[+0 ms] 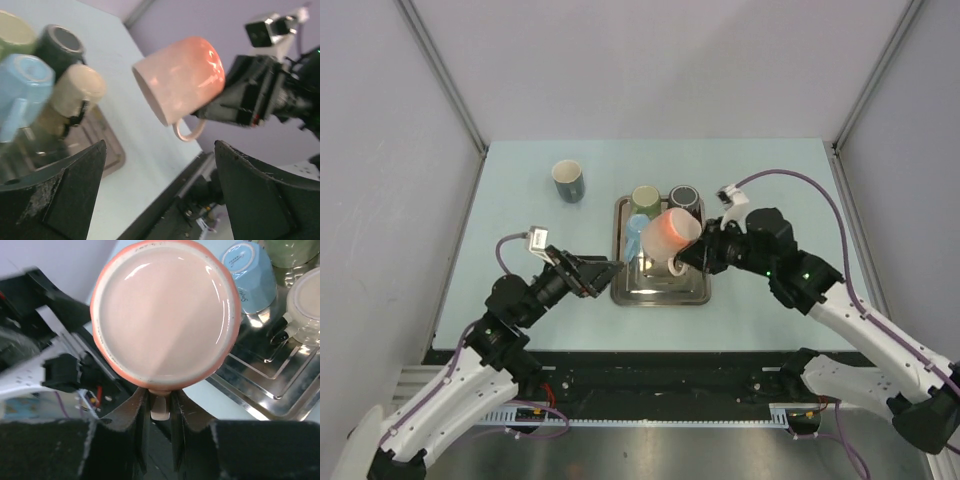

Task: Turn the mug right side up

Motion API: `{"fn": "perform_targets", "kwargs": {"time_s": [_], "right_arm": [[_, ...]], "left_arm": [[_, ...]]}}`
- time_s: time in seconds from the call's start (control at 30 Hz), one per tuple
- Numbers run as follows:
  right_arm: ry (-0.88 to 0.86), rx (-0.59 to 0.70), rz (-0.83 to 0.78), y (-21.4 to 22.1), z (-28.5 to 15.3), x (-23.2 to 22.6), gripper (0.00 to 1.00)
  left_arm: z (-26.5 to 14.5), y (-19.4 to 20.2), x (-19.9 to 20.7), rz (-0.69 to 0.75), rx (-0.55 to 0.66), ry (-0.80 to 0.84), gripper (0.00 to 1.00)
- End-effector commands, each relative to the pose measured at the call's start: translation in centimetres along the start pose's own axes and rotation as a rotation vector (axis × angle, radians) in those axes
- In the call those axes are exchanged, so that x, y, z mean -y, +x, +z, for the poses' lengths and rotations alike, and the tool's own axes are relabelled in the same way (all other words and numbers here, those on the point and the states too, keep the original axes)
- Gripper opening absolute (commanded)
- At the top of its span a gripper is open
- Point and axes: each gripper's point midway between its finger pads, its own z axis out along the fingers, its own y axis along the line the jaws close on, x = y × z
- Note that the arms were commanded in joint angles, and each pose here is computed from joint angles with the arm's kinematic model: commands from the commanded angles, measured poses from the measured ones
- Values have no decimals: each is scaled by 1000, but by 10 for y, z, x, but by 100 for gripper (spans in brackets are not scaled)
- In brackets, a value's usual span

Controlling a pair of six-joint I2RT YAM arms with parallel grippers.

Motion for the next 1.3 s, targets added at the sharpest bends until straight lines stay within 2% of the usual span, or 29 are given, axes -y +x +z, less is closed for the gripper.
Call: {"fn": "perform_targets", "kwargs": {"time_s": [0.0,0.1,0.27,0.53,0.77,1.07,1.27], "right_arm": [[-318,194,158,-50,-29,-37,0],[-426,242,219,-59,-43,-44,0],[-557,297,250,-69,-59,-62,0],[-631,322,253,-75,-67,-74,0],[-659,335,227,-75,-71,-83,0],[-664,320,214,-69,-69,-88,0],[-650,319,205,-66,-67,-87,0]], "left_arm": [[1,1,64,-123,-9,369,94],[2,6,81,-173,-43,489,95],[11,10,109,-146,-92,573,95],[33,17,122,-117,-114,551,98],[48,19,125,-123,-139,543,96],[59,15,131,-144,-135,553,88],[60,14,138,-174,-133,579,77]]}}
